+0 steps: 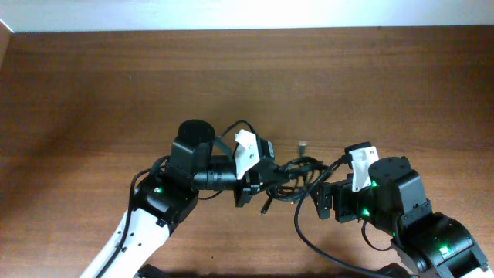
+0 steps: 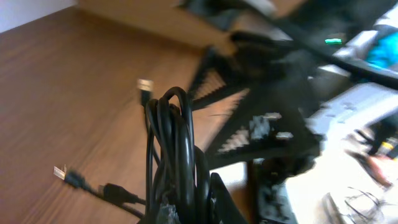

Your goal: Untangle cables

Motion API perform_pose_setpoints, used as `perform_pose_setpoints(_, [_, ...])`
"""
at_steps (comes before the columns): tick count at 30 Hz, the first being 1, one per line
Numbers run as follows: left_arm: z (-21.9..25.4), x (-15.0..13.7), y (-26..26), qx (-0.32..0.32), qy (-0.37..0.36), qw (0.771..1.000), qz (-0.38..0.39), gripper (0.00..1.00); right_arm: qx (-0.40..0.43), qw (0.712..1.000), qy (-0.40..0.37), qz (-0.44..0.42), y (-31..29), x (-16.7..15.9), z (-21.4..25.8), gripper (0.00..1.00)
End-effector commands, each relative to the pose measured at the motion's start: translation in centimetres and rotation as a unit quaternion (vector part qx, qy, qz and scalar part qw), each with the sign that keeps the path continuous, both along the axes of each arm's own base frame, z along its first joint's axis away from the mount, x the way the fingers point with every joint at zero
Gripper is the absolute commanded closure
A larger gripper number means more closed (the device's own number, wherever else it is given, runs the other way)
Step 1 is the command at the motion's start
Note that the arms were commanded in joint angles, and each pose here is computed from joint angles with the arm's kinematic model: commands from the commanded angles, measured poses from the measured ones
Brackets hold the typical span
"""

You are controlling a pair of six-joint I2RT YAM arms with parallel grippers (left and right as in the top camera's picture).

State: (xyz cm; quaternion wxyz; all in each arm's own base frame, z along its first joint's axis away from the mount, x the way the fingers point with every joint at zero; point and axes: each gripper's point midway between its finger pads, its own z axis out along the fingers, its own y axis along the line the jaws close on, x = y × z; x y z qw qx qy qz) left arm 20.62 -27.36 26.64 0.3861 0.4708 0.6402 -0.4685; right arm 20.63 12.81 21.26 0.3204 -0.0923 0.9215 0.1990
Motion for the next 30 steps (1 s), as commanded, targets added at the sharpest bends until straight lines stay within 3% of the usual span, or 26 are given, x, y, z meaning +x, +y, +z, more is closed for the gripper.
perform_pose_setpoints(1, [-2.9,4.5,2.2,0.094,-0.032,0.985,0.142,1.00,0.001,1.000,-0.015,0.015,0.2,-0.1,0.9,0.04])
perform_pose_setpoints(3, [-3.5,3.4,2.2,0.102,-0.021,0.988,0.117,1.00,0.003,0.999,-0.025,0.031,0.4,-0.4,1.3,0.04])
perform_pose_setpoints(5, [-2.7,0.5,1.2,0.070,-0.049,0.996,0.017,1.00,-0.004,0.999,-0.031,0.014,-0.2,-0.1,1.4,0.06])
perform_pose_setpoints(10, [-2.8,-4.9,1.4,0.030,-0.148,0.977,-0.149,1.00,-0.041,0.998,-0.031,-0.024,-1.9,0.3,0.7,0.07])
perform_pose_setpoints(13, [-2.8,-5.1,1.4,0.028,-0.155,0.975,-0.154,1.00,-0.041,0.998,-0.031,-0.023,-1.9,0.3,0.7,0.07])
perform_pose_setpoints(16, [-4.0,-3.5,1.7,0.071,-0.135,0.982,-0.109,1.00,-0.036,0.999,-0.029,-0.018,-1.6,0.2,0.8,0.07])
perform_pose_setpoints(18, [-4.4,-0.4,2.0,0.106,-0.057,0.993,0.002,1.00,-0.027,0.999,-0.032,-0.012,-1.3,0.2,1.0,0.07])
perform_pose_setpoints(20, [-4.3,2.5,2.5,0.111,0.016,0.987,0.111,1.00,0.005,0.999,-0.040,0.012,0.1,0.2,1.8,0.07])
perform_pose_setpoints(21, [-3.9,2.9,2.4,0.101,0.024,0.987,0.124,1.00,0.025,0.998,-0.043,0.029,0.9,0.1,2.3,0.07])
perform_pose_setpoints(23, [-3.5,2.2,2.0,0.090,0.026,0.990,0.100,1.00,0.042,0.991,-0.062,0.112,2.9,-0.9,3.1,0.07])
perform_pose_setpoints(25, [-1.7,-1.4,0.8,0.037,-0.032,0.998,-0.031,1.00,0.045,0.978,-0.078,0.187,4.1,-2.2,3.4,0.10])
perform_pose_setpoints(30, [-0.5,-3.0,0.5,0.003,-0.041,0.996,-0.079,1.00,0.043,0.977,-0.066,0.197,4.1,-2.8,3.0,0.10])
